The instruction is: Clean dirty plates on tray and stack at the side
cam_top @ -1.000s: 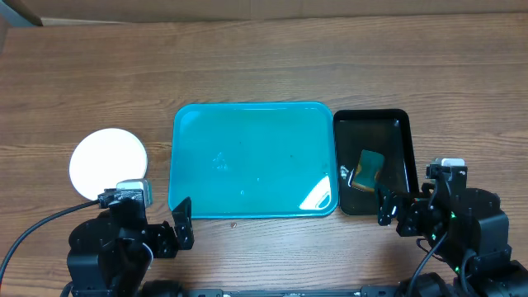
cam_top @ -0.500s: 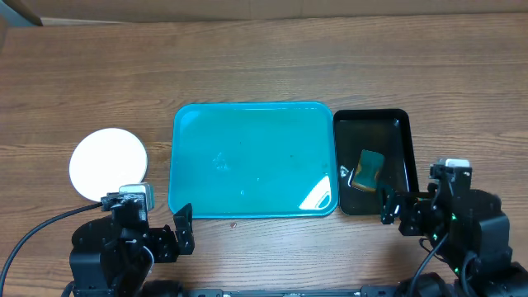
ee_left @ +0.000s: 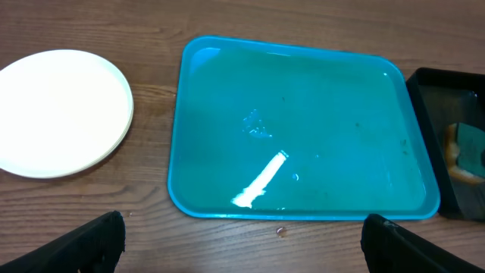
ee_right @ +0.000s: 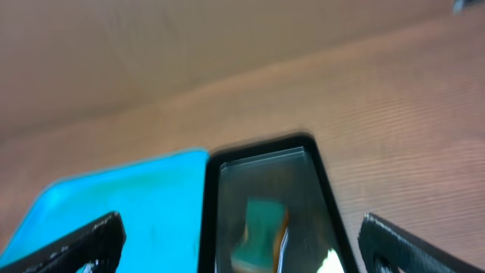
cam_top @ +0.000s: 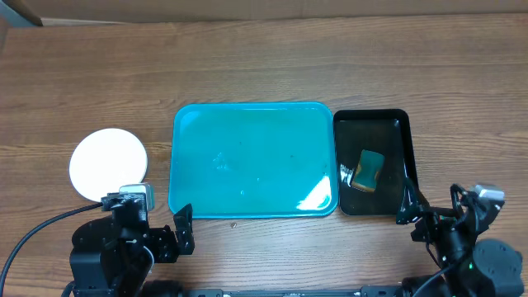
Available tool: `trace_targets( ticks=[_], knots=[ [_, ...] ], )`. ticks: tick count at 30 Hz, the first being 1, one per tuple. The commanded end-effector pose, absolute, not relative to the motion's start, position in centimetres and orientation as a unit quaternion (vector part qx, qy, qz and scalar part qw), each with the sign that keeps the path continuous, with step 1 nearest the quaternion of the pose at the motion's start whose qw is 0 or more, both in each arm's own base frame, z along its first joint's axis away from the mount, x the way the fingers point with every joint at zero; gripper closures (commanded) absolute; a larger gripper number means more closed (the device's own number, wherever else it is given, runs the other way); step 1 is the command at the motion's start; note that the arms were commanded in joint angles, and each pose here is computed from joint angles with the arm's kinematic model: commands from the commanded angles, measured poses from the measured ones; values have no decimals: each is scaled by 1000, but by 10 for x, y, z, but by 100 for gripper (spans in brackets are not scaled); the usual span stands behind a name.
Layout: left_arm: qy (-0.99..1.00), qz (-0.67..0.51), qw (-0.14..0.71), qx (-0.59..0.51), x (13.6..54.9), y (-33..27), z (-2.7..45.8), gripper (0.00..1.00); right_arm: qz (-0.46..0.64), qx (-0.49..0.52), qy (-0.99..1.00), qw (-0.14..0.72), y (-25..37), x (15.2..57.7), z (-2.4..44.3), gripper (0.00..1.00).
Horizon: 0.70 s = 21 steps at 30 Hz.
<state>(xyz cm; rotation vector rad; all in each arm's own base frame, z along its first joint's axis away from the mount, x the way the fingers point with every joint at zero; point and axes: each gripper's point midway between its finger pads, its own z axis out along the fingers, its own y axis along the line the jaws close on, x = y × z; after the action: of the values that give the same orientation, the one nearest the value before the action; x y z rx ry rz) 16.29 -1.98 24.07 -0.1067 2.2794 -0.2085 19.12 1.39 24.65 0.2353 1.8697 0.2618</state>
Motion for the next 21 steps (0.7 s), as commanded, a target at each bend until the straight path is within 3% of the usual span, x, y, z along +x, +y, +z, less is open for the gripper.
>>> trace_targets(
  ticks=[1,13,21],
  knots=[
    [907,-83,413,-32,163,-21,239,0,130,95,756,635,15,197,251,0],
    [907,-83,413,-32,163,-21,239,0,145,89,648,742,14,231,250,0],
    [907,-83,412,-32,163,-21,239,0,134,99,642,749,6,243,218,0]
  ],
)
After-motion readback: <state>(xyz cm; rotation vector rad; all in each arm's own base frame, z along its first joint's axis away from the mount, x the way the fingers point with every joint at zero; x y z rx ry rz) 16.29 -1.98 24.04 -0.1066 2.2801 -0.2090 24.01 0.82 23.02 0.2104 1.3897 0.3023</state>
